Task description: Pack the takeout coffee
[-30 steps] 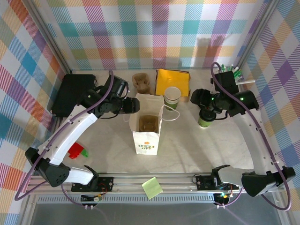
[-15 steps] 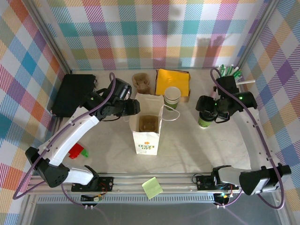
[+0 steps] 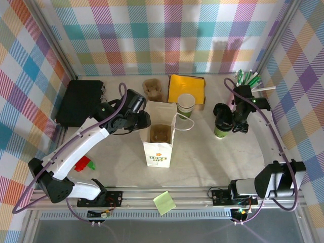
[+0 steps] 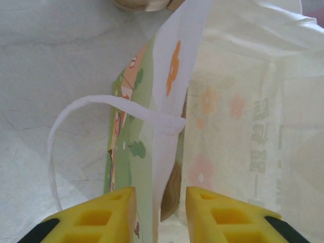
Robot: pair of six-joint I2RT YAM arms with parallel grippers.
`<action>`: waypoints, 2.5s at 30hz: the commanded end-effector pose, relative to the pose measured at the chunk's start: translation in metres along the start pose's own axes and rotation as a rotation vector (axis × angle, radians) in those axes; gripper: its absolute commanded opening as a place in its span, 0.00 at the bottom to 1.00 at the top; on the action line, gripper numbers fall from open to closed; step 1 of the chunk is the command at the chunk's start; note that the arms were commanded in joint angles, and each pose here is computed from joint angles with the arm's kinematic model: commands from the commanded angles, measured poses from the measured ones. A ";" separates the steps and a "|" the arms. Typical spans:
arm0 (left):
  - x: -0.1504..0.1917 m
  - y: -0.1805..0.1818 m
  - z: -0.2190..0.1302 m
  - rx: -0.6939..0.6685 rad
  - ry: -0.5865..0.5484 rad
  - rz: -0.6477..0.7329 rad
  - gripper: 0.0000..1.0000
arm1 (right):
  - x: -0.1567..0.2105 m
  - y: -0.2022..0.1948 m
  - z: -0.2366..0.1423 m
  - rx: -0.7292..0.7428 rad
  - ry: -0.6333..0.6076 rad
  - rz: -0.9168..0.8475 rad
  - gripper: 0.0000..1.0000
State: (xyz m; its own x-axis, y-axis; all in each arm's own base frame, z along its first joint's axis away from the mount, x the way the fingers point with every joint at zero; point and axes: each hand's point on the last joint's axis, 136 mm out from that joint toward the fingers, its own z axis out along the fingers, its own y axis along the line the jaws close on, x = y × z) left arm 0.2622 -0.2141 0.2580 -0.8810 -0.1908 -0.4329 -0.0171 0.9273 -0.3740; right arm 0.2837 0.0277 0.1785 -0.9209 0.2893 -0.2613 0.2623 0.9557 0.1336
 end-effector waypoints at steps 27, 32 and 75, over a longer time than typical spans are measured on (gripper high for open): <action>-0.005 -0.027 0.023 0.167 -0.055 -0.269 0.12 | -0.034 0.002 0.045 0.003 0.064 -0.063 0.86; -0.006 -0.025 0.023 0.153 -0.057 -0.254 0.12 | -0.035 0.004 0.049 0.001 0.083 -0.073 0.81; -0.010 -0.024 0.020 0.129 -0.069 -0.199 0.16 | -0.017 0.002 0.052 0.014 0.192 -0.178 0.80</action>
State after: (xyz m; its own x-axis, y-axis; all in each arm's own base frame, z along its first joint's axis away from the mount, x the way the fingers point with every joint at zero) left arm 0.2826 -0.2406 0.2439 -0.8351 -0.4022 -0.3754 -0.1441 0.8184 -0.5562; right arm 0.3228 0.0228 0.1288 -0.9837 0.1370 -0.1165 0.1294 0.9891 0.0698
